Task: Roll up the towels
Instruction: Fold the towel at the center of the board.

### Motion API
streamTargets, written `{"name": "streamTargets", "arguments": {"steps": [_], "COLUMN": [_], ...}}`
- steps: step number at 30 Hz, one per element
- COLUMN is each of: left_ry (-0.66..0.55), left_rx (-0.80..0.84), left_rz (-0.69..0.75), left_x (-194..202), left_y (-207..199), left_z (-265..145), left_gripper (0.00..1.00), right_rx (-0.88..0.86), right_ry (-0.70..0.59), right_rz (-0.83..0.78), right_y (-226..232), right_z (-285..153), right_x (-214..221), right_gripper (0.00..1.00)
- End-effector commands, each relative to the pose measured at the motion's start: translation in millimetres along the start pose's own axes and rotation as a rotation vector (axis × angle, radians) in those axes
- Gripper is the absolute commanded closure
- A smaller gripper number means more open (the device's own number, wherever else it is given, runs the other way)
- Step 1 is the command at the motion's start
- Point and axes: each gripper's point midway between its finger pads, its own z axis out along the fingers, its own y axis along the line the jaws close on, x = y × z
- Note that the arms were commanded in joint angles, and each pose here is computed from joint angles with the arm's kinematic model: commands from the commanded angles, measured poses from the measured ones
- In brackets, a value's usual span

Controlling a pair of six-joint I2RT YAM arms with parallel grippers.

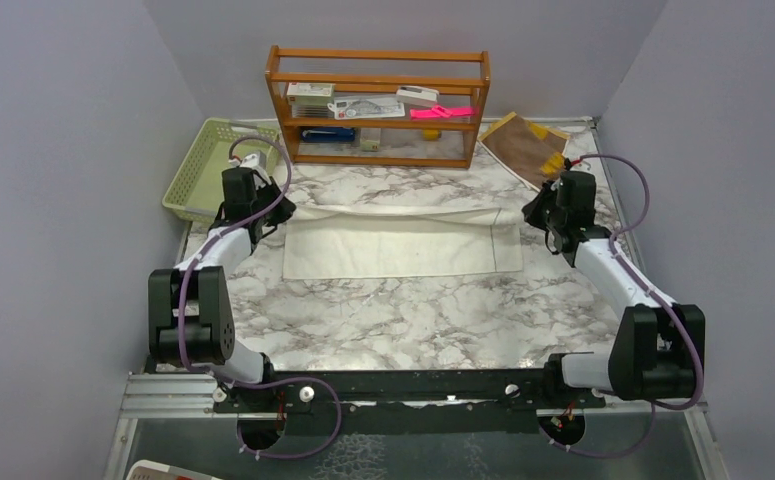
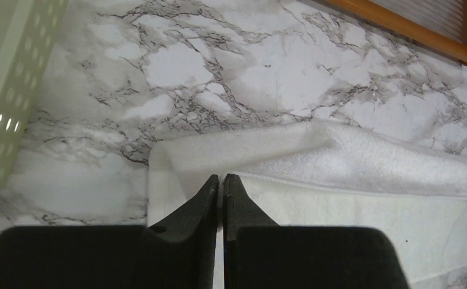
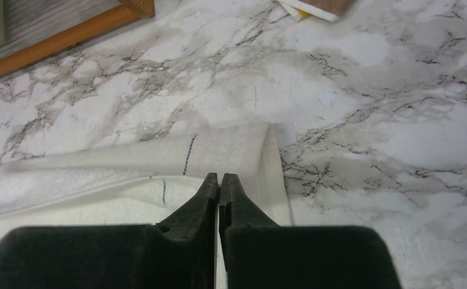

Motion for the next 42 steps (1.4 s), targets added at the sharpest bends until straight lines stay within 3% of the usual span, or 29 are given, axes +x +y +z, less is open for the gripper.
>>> {"name": "streamTargets", "arguments": {"steps": [1,18,35,39,42], "left_ry": [-0.045,-0.013,0.118,0.164,0.154], "left_rx": [-0.023,-0.043,-0.126,-0.206,-0.242], "left_rz": [0.01,-0.132,-0.246,-0.318,-0.339], "left_x": [-0.6,55.0,108.1,123.5,120.4], "left_y": [1.2,2.4,14.0,24.1,27.1], "left_z": [-20.7,-68.3,-93.7,-98.9,-102.9], "left_gripper": [1.0,1.0,0.99,0.8,0.6], "right_rx": [0.057,0.12,0.175,0.208,0.221], "right_ry": [-0.027,0.056,0.165,0.153,0.139], "right_rz": [0.009,0.052,0.084,0.081,0.083], "right_y": [-12.5,-29.7,-45.6,-51.5,-53.3], "right_z": [-14.3,-40.5,-51.6,-54.7,-58.5], "right_x": [-1.8,34.7,76.4,75.0,71.3], "right_gripper": [0.99,0.99,0.96,0.88,0.68]}}
